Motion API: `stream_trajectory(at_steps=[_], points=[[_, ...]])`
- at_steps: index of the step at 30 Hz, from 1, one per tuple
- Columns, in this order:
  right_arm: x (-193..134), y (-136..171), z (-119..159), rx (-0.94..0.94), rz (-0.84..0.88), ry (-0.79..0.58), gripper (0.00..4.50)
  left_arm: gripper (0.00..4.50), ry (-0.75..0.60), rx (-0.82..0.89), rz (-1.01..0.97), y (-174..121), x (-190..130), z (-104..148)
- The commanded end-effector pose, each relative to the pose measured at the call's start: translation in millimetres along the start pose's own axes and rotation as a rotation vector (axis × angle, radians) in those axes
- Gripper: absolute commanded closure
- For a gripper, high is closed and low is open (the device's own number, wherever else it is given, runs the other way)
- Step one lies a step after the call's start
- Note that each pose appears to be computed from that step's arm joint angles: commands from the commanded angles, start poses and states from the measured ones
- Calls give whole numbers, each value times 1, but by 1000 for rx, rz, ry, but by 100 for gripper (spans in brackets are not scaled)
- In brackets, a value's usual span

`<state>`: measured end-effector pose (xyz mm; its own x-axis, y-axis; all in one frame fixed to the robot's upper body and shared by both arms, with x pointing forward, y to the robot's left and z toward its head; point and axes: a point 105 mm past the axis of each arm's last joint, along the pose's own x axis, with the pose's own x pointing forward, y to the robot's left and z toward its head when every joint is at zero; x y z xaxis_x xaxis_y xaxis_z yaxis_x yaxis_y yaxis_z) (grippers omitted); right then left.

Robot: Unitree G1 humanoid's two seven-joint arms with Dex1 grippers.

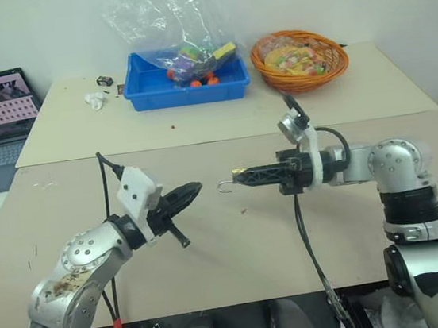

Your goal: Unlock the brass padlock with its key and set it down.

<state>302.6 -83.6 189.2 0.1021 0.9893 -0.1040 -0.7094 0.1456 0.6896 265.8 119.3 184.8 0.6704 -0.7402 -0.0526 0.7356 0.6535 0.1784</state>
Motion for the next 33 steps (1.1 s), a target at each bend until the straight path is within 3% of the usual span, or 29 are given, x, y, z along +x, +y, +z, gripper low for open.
stream_trajectory(at_steps=[1, 6, 18, 19, 29, 33], points=[[-7, -17, -5, 67, -64, 39, 425, 445, -31, 144, -45, -7, -8, 13], [-5, -55, -34, 142, -176, 137, 425, 445, -38, 324, -243, -36, -10, 18], [-14, -86, -44, 107, -244, 181, 425, 445, 24, 270, -280, -37, -14, 8], [-15, -88, -44, 104, -253, 183, 337, 450, 32, 263, -280, -37, -14, 7], [-24, -92, -38, 40, -294, 153, 7, 450, 56, 229, -258, -33, -13, 3], [-38, -91, -31, -46, -326, 146, 7, 450, 56, 223, -258, -33, -12, 3]])
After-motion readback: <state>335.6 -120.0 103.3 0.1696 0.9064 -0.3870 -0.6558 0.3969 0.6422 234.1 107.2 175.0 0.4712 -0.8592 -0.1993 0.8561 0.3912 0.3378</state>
